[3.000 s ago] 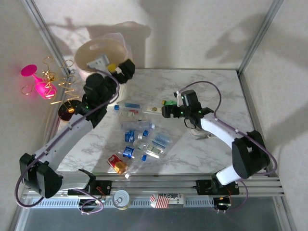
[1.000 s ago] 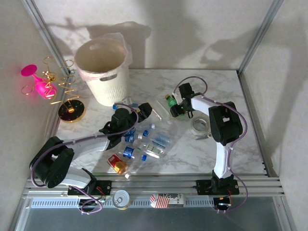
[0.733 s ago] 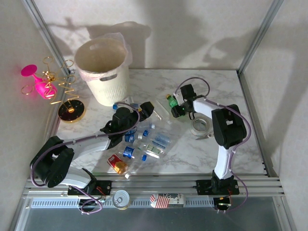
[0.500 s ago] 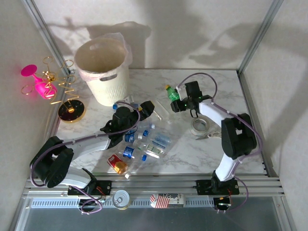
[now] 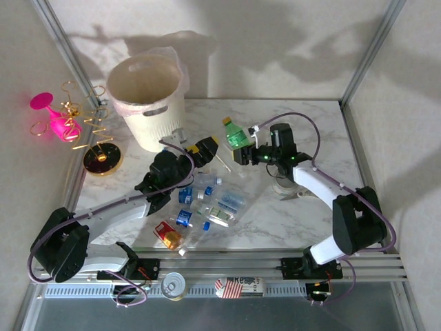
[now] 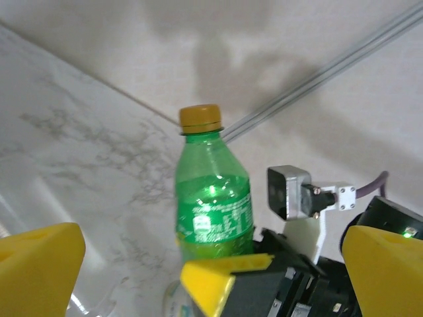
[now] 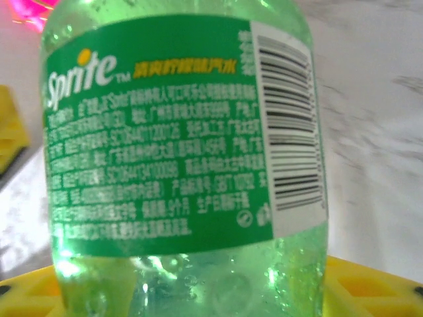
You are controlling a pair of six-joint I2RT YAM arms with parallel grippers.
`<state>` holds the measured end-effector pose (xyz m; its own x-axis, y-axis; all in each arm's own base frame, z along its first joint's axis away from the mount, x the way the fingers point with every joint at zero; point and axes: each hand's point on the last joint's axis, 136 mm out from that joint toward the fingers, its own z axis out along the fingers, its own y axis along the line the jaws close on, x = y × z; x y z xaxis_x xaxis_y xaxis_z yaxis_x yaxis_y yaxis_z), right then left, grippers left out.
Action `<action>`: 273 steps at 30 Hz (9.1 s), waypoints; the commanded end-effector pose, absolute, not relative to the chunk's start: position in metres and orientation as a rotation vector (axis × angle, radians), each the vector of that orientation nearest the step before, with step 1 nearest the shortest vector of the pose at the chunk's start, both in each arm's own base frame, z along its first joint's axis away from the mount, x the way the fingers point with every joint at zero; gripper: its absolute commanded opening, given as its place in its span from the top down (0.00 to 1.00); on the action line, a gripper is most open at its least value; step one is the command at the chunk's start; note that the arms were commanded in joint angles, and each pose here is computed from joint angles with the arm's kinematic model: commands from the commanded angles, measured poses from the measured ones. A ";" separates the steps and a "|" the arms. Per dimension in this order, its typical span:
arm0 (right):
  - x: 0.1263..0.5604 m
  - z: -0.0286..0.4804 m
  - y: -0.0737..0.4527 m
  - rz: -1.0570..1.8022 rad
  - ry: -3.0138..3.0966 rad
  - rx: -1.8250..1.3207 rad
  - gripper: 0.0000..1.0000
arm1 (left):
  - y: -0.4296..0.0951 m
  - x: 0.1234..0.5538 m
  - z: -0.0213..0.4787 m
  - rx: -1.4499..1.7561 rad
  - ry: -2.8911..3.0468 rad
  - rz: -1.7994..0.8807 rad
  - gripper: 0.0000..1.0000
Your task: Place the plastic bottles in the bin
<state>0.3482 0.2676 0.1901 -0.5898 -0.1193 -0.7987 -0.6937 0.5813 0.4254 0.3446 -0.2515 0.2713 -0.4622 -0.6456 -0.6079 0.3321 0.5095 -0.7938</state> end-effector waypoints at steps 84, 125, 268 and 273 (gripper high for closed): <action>0.313 0.204 0.298 0.818 2.022 -0.708 0.01 | -0.054 0.522 0.418 -0.399 1.459 -0.671 0.60; 0.346 0.155 0.292 0.584 2.246 -0.710 0.01 | -0.123 0.416 0.447 -0.206 1.461 -0.719 0.00; 0.361 0.130 0.263 0.434 2.250 -0.486 0.01 | -0.112 0.504 0.437 -0.437 1.680 -0.370 0.59; 0.356 0.128 0.257 0.425 2.257 -0.466 0.01 | -0.067 0.529 0.443 -0.492 1.669 -0.251 0.58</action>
<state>0.3600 0.2638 0.1261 -0.6246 -0.2146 -0.7509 -0.4755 0.8672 0.1477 0.5255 -0.0903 0.4356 -0.1099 -0.5071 -0.8549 -0.1160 0.8607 -0.4956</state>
